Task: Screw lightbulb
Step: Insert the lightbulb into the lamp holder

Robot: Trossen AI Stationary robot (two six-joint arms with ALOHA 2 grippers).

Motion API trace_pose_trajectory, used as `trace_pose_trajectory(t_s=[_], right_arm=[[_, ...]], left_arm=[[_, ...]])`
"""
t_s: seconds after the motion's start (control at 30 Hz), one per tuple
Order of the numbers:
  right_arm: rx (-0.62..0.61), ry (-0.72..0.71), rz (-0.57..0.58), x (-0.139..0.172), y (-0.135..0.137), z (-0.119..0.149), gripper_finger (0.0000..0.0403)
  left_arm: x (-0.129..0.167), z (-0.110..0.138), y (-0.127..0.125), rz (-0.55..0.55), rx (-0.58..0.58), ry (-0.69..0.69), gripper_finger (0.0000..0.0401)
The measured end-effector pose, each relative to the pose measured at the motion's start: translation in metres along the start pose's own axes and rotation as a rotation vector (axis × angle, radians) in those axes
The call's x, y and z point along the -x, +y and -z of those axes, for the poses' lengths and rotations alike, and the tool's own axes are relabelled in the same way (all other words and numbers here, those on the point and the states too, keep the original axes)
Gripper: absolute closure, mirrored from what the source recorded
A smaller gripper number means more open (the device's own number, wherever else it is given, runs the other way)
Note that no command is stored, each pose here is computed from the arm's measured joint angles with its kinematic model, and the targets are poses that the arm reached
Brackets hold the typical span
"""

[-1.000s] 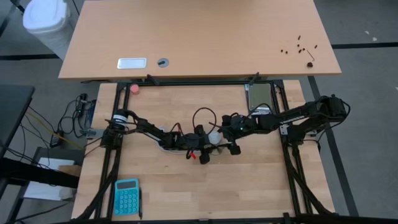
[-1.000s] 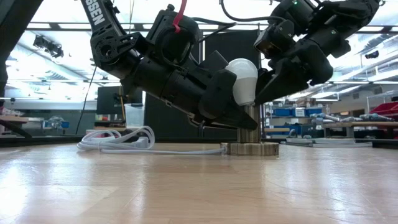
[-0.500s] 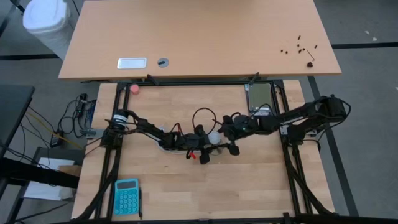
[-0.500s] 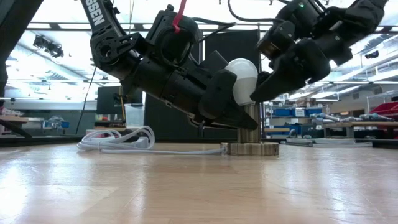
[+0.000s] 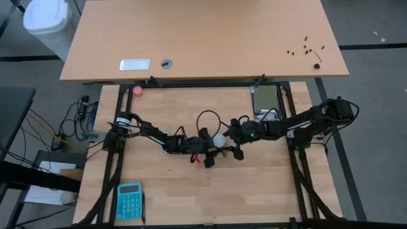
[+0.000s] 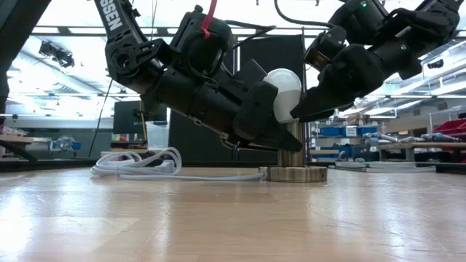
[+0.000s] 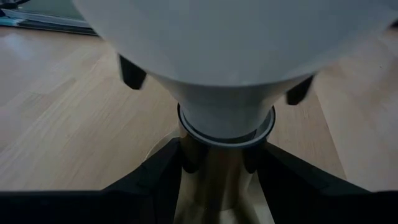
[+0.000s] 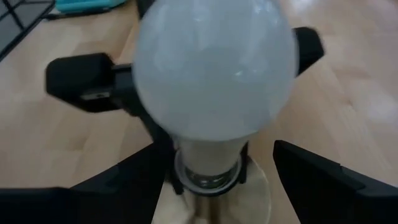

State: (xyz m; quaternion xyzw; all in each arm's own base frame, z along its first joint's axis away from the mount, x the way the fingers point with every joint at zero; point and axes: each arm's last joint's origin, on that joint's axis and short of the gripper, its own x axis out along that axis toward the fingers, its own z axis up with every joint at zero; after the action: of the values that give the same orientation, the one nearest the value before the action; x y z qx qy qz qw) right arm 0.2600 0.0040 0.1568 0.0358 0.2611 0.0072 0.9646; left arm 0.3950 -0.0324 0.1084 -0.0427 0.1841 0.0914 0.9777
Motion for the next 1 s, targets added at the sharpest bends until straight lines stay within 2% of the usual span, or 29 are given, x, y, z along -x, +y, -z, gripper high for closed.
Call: trace_pose_trajectory(t_s=[0.2, 0.57, 0.8, 1.0], right_arm=[[0.010, -0.059, -0.013, 0.000, 0.005, -0.005, 0.0100], [-0.022, -0.083, 0.070, 0.000, 0.015, -0.006, 0.0102], [0.002, -0.085, 0.058, -0.020, 0.017, 0.006, 0.0115], [-0.027, -0.135, 0.053, -0.023, 0.018, 0.004, 0.0116]], left_arm=[[0.000, 0.000, 0.000, -0.001, 0.004, -0.001, 0.0203], [0.000, 0.000, 0.000, -0.010, 0.005, -0.005, 0.0203], [0.000, 0.000, 0.000, -0.011, 0.005, -0.004, 0.0203], [0.000, 0.000, 0.000, -0.012, 0.007, -0.002, 0.0203]])
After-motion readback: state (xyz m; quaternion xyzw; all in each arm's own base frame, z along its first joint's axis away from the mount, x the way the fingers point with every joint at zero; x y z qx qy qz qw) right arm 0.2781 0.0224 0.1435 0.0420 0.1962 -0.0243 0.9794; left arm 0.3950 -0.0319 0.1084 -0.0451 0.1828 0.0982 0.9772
